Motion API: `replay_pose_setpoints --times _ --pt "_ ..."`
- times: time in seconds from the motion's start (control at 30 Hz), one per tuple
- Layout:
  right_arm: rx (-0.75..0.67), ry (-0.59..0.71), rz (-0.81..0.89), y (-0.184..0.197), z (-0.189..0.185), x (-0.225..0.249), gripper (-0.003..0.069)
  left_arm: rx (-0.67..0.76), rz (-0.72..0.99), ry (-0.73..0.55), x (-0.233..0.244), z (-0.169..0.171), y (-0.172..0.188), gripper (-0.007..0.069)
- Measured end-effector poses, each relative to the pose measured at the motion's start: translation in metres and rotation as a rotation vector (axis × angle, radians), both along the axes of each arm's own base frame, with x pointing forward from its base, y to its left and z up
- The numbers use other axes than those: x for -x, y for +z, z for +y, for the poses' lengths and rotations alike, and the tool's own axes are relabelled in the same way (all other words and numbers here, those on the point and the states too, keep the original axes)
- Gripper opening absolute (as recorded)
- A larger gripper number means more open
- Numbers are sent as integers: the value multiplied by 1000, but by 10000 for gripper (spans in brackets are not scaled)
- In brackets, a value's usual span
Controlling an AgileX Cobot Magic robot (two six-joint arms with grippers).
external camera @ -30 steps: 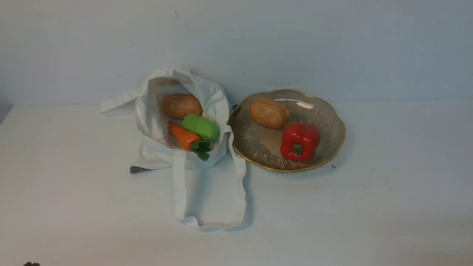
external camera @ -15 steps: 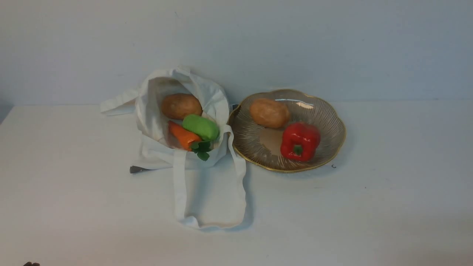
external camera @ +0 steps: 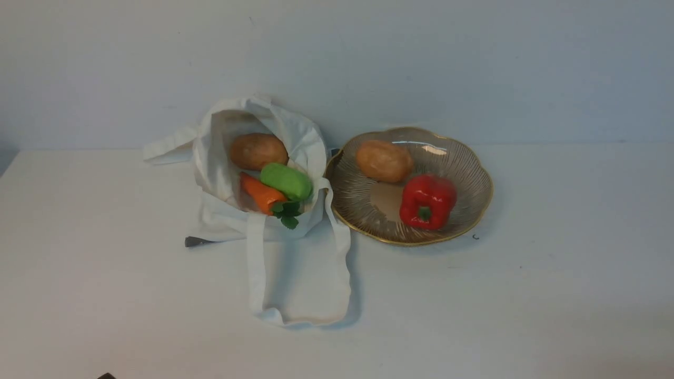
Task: Take vegetables from cloth bag on white table place on plate.
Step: 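Reach into the cloth bag toward a vegetable inside it with the left gripper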
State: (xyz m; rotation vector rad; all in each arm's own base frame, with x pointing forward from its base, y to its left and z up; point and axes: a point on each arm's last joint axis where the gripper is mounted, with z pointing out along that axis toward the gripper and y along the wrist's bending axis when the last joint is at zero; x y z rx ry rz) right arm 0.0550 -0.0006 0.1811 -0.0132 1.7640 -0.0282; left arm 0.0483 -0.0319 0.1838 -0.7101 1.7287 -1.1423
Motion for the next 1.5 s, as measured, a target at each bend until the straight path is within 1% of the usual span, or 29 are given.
replay_pose_setpoints --times 0.07,0.1,0.17,0.27,0.33,0.4,0.47,0.5,0.57,0.6,0.67,0.73,0.8,0.83,0.87,0.93,1.0,1.07,1.1,1.13,1.2,1.27,1.4,1.43,1.5 --pt "0 0 0 0 0 0 -15 126 9 -2 0 -2 4 -4" --pt "0 0 0 0 0 0 -15 159 5 5 0 -1 5 -4" --pt "0 0 0 0 0 0 -15 188 -5 20 -1 0 7 -4" --pt "0 0 0 0 0 0 -15 250 -56 79 -3 5 14 -4" --pt "0 0 0 0 0 0 -15 207 -115 75 -1 5 25 -4" --pt "0 0 0 0 0 0 -15 128 -203 66 2 6 43 -4" --pt "0 0 0 0 0 0 -15 41 -330 57 9 6 74 -4" --pt "0 0 0 0 0 0 -15 -46 -393 49 12 5 90 -4" --pt "0 0 0 0 0 0 -15 -146 -442 6 11 1 120 -4" --pt "0 0 0 0 0 0 -15 -212 -440 -45 6 -3 131 -4" --pt "0 0 0 0 0 0 -15 -310 -381 -145 -11 -12 146 -4" --pt "0 0 0 0 0 0 -15 -433 -246 -304 -39 -23 151 -4" --pt "0 0 0 0 0 0 -15 -540 -34 -498 -75 -32 145 -4" --pt "0 0 0 0 0 0 -15 -553 -34 -510 -74 -32 147 -4" --pt "0 0 0 0 0 0 -15 -622 153 -647 -102 -35 134 -4" --pt "0 0 0 0 0 0 -15 -655 392 -775 -142 -36 119 -4" --pt "0 0 0 0 0 0 -15 -657 541 -869 -172 -41 105 -4" --pt "0 0 0 0 0 0 -15 -680 604 -933 -198 -52 94 -4" --pt "0 0 0 0 0 0 -15 -685 611 -941 -200 -54 92 -4" --pt "0 0 0 0 0 0 -15 -724 637 -990 -222 -72 86 -4" --pt "0 0 0 0 0 0 -15 -769 664 -1002 -238 -86 84 -4" --pt "0 0 0 0 0 0 -15 -801 699 -961 -253 -97 86 -4" --pt "0 0 0 0 0 0 -15 -850 753 -825 -284 -110 91 -4" --pt "0 0 0 0 0 0 -15 -861 756 -816 -285 -110 91 -4" --pt "0 0 0 0 0 0 -15 -866 806 -703 -302 -111 89 -4"
